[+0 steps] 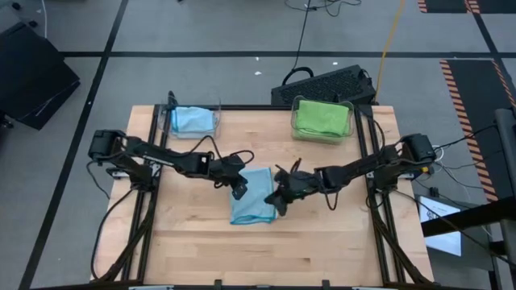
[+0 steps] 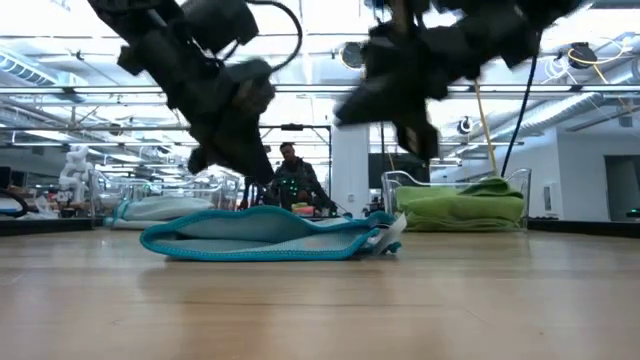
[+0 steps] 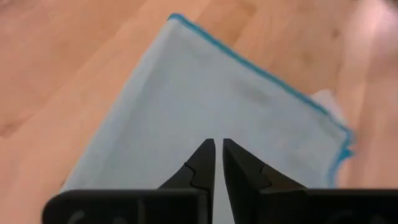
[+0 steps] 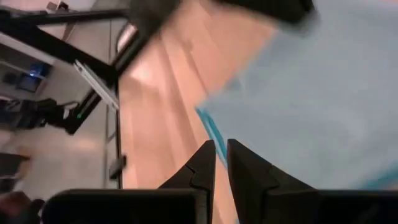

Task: Sort microfiber towel by color & place in baskets
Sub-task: Fold the blue towel

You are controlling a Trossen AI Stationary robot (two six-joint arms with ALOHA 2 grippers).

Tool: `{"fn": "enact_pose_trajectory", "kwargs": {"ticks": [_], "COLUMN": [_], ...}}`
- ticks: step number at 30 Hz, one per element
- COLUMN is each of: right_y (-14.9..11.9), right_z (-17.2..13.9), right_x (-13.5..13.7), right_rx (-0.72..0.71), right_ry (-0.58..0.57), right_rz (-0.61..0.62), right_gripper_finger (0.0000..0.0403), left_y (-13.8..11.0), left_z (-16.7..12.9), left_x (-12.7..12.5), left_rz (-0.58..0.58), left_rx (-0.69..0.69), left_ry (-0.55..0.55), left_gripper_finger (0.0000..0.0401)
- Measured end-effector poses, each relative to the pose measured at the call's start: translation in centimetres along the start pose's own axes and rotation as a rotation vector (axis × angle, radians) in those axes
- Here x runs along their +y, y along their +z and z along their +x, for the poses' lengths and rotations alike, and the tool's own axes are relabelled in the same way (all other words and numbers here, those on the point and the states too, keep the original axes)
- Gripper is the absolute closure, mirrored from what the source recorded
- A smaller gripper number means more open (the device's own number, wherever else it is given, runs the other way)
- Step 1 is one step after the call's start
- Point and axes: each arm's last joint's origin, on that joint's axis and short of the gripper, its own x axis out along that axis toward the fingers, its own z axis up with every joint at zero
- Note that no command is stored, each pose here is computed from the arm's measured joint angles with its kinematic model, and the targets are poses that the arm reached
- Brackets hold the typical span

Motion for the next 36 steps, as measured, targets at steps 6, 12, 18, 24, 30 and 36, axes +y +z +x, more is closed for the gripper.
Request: {"fn": "enact_pose_trajectory", "kwargs": {"ticks": [6, 12, 18, 24, 30, 36], "right_y": [0.1, -0.6, -1.4, -3.1, -3.2, -2.6], "right_z": [4.0, 6.8, 7.6, 7.5, 6.5, 5.0], "right_x": [1.2, 0.4, -1.1, -2.4, -2.3, -1.3], "right_rx": [0.21, 0.307, 0.349, 0.411, 0.452, 0.463], "right_ry": [-0.032, -0.086, -0.134, -0.162, -0.168, -0.162], "right_rz": [-0.099, -0.123, -0.118, -0.11, -0.13, -0.13], "right_gripper_finger": [0.0369, 0.0381, 0.0401, 0.0402, 0.0402, 0.0402], "left_y": [-0.8, -1.1, -0.8, -0.5, -0.3, 0.2], "left_z": [2.7, 4.2, 5.0, 5.1, 5.1, 5.1], "left_x": [1.4, 2.5, 3.1, 3.6, 3.9, 4.4], "left_rz": [0.003, -0.043, -0.06, -0.059, -0.056, -0.063], "left_rx": [0.104, 0.134, 0.133, 0.119, 0.115, 0.09], "left_ry": [0.008, 0.03, 0.011, 0.013, 0.016, 0.025], "left_gripper_finger": [0.0371, 0.0371, 0.0371, 0.0371, 0.0371, 0.0371]}}
